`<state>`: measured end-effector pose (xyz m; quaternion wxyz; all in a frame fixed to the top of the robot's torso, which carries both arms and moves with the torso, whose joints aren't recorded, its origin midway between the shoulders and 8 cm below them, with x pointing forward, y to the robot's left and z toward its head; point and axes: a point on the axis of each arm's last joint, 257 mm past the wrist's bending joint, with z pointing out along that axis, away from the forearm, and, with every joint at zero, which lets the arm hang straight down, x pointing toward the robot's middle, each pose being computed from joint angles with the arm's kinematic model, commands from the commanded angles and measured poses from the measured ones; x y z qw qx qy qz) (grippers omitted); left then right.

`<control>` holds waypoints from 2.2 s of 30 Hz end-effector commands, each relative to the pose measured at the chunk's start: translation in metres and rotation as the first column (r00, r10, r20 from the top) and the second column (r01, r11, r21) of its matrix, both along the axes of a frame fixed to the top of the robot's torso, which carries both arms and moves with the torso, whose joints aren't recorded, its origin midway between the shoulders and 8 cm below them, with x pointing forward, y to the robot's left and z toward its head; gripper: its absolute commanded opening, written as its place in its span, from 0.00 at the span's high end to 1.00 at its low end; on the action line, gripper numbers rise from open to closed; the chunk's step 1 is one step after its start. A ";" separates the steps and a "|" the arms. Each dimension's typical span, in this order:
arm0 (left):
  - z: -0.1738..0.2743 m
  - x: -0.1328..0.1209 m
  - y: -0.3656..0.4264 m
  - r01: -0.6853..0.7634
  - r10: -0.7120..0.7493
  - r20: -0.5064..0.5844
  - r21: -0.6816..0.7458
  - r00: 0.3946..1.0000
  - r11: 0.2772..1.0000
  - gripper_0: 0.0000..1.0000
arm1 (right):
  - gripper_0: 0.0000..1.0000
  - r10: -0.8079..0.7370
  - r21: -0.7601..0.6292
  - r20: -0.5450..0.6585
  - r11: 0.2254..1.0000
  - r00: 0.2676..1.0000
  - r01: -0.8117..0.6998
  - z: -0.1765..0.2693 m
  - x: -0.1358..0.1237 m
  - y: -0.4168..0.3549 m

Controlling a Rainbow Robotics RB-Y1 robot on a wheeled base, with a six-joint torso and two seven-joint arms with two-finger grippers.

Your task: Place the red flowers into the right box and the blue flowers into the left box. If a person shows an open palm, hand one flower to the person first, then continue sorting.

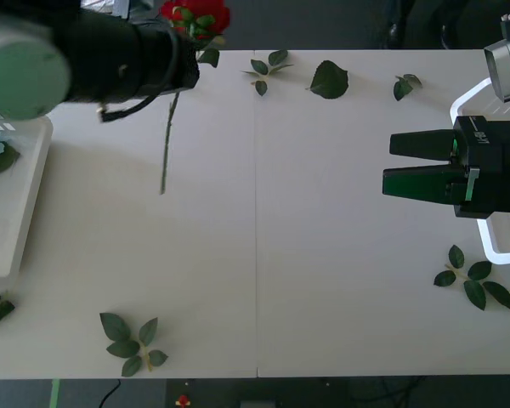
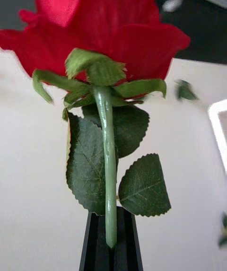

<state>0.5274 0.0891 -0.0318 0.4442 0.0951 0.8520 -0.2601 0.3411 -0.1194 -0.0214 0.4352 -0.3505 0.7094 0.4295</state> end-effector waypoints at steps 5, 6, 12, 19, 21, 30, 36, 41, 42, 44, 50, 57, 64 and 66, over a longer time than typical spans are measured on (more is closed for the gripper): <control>0.043 -0.066 -0.062 0.291 -0.277 0.174 -0.057 0.945 0.955 1.00 | 0.00 0.010 0.007 0.019 1.000 1.000 -0.010 0.010 -0.003 0.000; 0.048 -0.071 -0.067 0.312 -0.294 0.191 -0.069 0.937 0.948 1.00 | 0.00 0.010 0.008 0.018 1.000 1.000 -0.010 0.010 -0.003 0.000; 0.078 -0.092 -0.093 0.429 -0.369 0.318 -0.144 0.874 0.892 1.00 | 0.00 0.009 0.015 0.004 1.000 1.000 -0.009 0.010 -0.003 0.001; 0.096 -0.116 -0.106 0.524 -0.406 0.397 -0.259 0.823 0.811 1.00 | 0.00 0.016 0.042 -0.022 0.999 1.000 -0.015 0.014 -0.007 0.003; 0.098 -0.123 -0.108 0.543 -0.419 0.395 -0.288 0.818 0.789 1.00 | 0.00 0.018 0.057 -0.034 0.998 0.999 -0.016 0.016 -0.007 0.003; 0.111 -0.137 -0.132 0.570 -0.414 0.402 -0.453 0.817 0.685 1.00 | 0.00 0.020 0.069 -0.028 0.997 0.999 -0.018 0.024 -0.004 0.002; 0.105 -0.140 -0.141 0.571 -0.424 0.388 -0.469 0.819 0.673 1.00 | 0.00 0.037 0.169 -0.074 0.985 0.997 -0.024 0.040 -0.001 0.003; 0.095 -0.144 -0.149 0.572 -0.448 0.355 -0.490 0.820 0.658 1.00 | 0.00 0.068 0.205 -0.090 0.978 0.994 -0.048 0.043 0.004 0.015; 0.094 -0.144 -0.149 0.569 -0.448 0.351 -0.495 0.822 0.656 1.00 | 0.00 0.075 0.213 -0.090 0.976 0.993 -0.054 0.044 0.006 0.018; 0.092 -0.143 -0.149 0.567 -0.451 0.344 -0.498 0.824 0.656 1.00 | 0.00 0.089 0.225 -0.094 0.972 0.992 -0.066 0.045 0.009 0.024; 0.091 -0.142 -0.148 0.565 -0.451 0.340 -0.501 0.825 0.656 1.00 | 0.00 0.131 0.247 -0.103 0.964 0.986 -0.102 0.045 0.012 0.041; 0.091 -0.142 -0.148 0.565 -0.451 0.340 -0.501 0.825 0.656 1.00 | 0.00 0.170 0.258 -0.108 0.956 0.980 -0.137 0.044 0.009 0.056; 0.091 -0.142 -0.148 0.565 -0.451 0.340 -0.501 0.825 0.656 1.00 | 0.00 0.185 0.280 -0.108 0.948 0.977 -0.149 0.044 0.009 0.075; 0.091 -0.142 -0.148 0.565 -0.451 0.340 -0.501 0.825 0.656 1.00 | 0.00 0.181 0.291 -0.107 0.946 0.978 -0.143 0.045 0.011 0.078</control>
